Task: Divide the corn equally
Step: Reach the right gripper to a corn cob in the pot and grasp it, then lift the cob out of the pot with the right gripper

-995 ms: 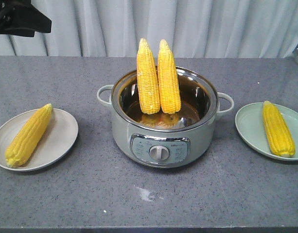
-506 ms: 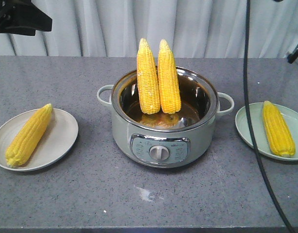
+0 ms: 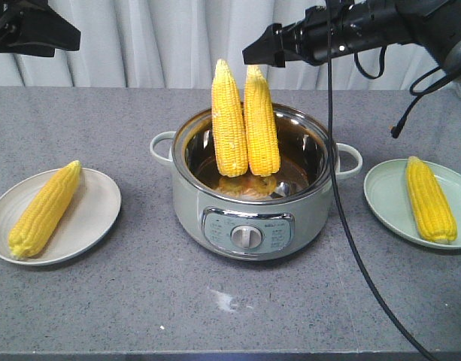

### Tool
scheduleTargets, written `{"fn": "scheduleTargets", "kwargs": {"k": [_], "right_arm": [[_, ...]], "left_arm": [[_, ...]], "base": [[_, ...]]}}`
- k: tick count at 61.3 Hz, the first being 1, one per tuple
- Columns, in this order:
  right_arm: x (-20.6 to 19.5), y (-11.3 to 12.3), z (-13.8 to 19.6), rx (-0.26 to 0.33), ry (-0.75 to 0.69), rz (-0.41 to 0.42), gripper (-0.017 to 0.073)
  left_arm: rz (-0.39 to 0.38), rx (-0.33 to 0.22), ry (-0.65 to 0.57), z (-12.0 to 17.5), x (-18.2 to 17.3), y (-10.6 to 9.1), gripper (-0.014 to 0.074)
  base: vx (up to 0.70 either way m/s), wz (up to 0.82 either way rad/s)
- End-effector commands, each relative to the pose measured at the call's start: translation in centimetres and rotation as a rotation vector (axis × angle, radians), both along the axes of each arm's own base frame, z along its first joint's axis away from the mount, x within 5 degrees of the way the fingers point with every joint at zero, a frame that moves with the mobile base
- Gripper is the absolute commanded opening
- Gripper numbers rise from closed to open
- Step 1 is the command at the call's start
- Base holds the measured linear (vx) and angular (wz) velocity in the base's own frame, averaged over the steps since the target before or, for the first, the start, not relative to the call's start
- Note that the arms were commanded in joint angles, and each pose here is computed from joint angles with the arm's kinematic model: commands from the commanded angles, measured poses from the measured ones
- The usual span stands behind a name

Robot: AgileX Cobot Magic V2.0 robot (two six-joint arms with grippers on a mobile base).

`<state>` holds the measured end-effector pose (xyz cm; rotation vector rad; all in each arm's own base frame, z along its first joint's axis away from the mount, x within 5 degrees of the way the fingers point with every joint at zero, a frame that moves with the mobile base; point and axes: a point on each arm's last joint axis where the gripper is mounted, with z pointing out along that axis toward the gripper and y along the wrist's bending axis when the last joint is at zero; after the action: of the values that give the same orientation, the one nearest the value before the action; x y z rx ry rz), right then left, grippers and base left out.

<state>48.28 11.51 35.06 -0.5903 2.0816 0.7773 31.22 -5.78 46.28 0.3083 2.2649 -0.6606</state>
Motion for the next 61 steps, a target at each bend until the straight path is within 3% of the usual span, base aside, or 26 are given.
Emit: {"fn": "scheduleTargets", "kwargs": {"k": [1,18,35,61], "right_arm": [[-0.9,-0.4,3.5,0.063,-0.099,-0.021,0.0659],[-0.2,0.1,1.8,0.055,-0.059,-0.010,0.0634],[0.0,0.4,-0.2,0.028,0.019,0.041,0.0525],[-0.5,0.6,0.2,0.020,-0.011,0.111,-0.0016]], "left_arm": [[0.001,-0.055,-0.093,2.3,-1.4,-0.3,0.0316],[0.001,-0.055,-0.093,2.3,-1.4,-0.3,0.0316],[0.000,-0.055,-0.092,2.3,-1.4,-0.3,0.0316],[0.001,-0.055,-0.092,2.3,-1.4,-0.3,0.0316]], "base": [[0.00,0.00],[0.00,0.00],[0.00,0.00],[0.00,0.00]]}}
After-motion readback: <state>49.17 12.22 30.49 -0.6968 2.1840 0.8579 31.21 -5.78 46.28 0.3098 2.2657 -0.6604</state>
